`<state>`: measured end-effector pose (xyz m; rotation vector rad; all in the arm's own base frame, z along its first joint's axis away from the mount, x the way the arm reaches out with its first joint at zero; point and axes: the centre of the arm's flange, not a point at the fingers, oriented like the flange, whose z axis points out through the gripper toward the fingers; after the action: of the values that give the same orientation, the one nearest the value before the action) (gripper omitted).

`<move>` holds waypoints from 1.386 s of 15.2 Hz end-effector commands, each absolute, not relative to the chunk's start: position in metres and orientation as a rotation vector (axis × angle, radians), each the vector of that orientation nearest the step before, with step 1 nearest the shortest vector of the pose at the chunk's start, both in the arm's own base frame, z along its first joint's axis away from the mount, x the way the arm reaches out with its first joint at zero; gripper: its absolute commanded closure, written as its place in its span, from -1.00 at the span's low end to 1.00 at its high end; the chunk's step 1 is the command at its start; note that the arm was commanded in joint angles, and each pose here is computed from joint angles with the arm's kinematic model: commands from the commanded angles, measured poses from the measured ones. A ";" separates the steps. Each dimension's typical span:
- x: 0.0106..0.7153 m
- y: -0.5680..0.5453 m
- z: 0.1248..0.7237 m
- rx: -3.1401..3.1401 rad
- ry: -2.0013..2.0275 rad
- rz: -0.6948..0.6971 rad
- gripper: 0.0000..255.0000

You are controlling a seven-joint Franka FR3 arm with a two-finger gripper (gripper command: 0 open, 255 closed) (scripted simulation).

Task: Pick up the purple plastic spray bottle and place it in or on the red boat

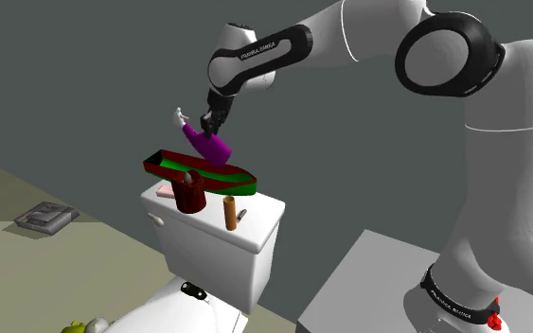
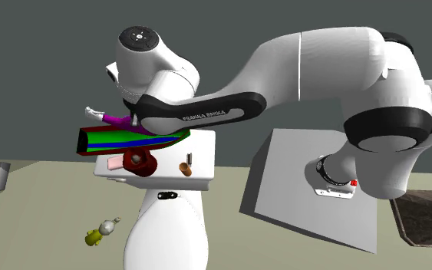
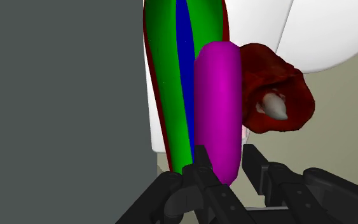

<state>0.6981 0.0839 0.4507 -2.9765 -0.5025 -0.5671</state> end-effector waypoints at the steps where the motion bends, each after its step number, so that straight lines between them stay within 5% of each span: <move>1: 0.724 0.089 0.447 -2.976 -0.502 -0.568 1.00; 18: 0.724 0.089 0.396 -2.976 -0.502 -0.568 1.00; 19: 0.724 0.089 0.396 -2.976 -0.502 -0.568 -1.00; 21: 0.724 0.089 0.396 -2.976 -0.502 -0.568 -1.00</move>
<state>0.7237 0.0888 0.3960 -2.9762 -0.5022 -0.5682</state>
